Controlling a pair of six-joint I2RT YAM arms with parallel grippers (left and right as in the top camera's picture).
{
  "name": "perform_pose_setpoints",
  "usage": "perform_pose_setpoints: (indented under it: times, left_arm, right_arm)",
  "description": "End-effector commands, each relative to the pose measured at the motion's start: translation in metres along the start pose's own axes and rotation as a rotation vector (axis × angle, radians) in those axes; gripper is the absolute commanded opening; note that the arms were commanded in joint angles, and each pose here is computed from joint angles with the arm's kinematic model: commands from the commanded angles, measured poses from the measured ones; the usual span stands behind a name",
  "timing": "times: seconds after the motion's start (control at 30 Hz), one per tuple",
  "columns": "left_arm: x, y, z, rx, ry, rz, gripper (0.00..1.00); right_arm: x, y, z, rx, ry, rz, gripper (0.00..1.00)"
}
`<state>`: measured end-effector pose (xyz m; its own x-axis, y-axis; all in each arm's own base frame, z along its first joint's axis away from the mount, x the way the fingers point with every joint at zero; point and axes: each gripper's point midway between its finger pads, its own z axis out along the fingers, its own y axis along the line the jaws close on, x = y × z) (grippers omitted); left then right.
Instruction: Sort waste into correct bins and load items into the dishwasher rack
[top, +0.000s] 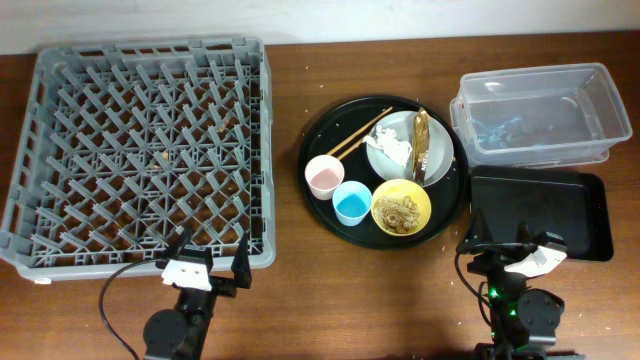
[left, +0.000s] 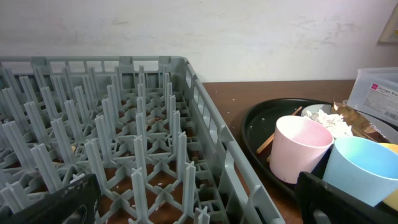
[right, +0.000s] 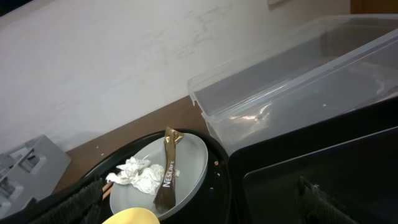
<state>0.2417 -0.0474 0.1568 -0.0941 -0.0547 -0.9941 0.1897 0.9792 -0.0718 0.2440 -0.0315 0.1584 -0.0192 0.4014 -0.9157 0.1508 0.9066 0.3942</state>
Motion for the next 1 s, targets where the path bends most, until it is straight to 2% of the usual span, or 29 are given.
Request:
perform_pose_setpoints:
  times: [0.0,0.13,0.2,0.53,0.63,0.67,0.7,0.73,0.8,0.9,0.97]
  left_arm:
    - [0.001,-0.001,0.0,0.009,0.002,0.012,0.99]
    - [0.001,-0.001,0.0,0.009,0.002,0.012,0.99]
    - [0.001,0.007,0.0,-0.04,0.0,0.013,0.99]
    - [0.001,0.002,0.0,-0.009,0.002,0.012,0.99]
    - [-0.001,0.001,0.0,-0.004,-0.004,0.012,0.99]
    - [-0.009,-0.003,-0.001,0.016,-0.028,0.013,0.99]
    - [-0.045,-0.006,-0.009,0.024,-0.104,0.015,0.99]
    - [-0.07,-0.008,-0.015,0.025,-0.115,0.014,0.99]
    - [-0.094,-0.009,-0.02,0.021,-0.07,0.014,0.99]
    - [-0.139,-0.011,-0.008,0.0,0.112,0.01,0.99]
    - [-0.151,-0.016,0.01,0.021,0.245,0.003,0.99]
  right_arm:
    - [0.007,0.008,0.0,-0.037,0.018,-0.013,0.98]
    - [0.007,0.008,0.0,-0.037,0.018,-0.013,0.98]
    - [0.007,0.008,0.0,-0.037,0.018,-0.013,0.98]
    - [0.007,0.009,0.0,-0.042,0.02,-0.012,0.98]
    - [0.009,0.025,-0.002,-0.128,0.043,-0.013,0.98]
    - [0.005,0.041,-0.006,-0.207,0.056,-0.015,0.98]
    - [-0.014,0.069,-0.02,-0.307,0.104,-0.017,0.99]
    - [-0.028,0.079,-0.026,-0.324,0.138,-0.031,0.98]
    - [-0.047,0.092,-0.028,-0.324,0.201,-0.057,0.99]
    - [-0.079,0.109,-0.002,-0.221,0.48,-0.018,0.98]
    - [-0.089,0.115,0.024,-0.173,0.642,-0.065,0.99]
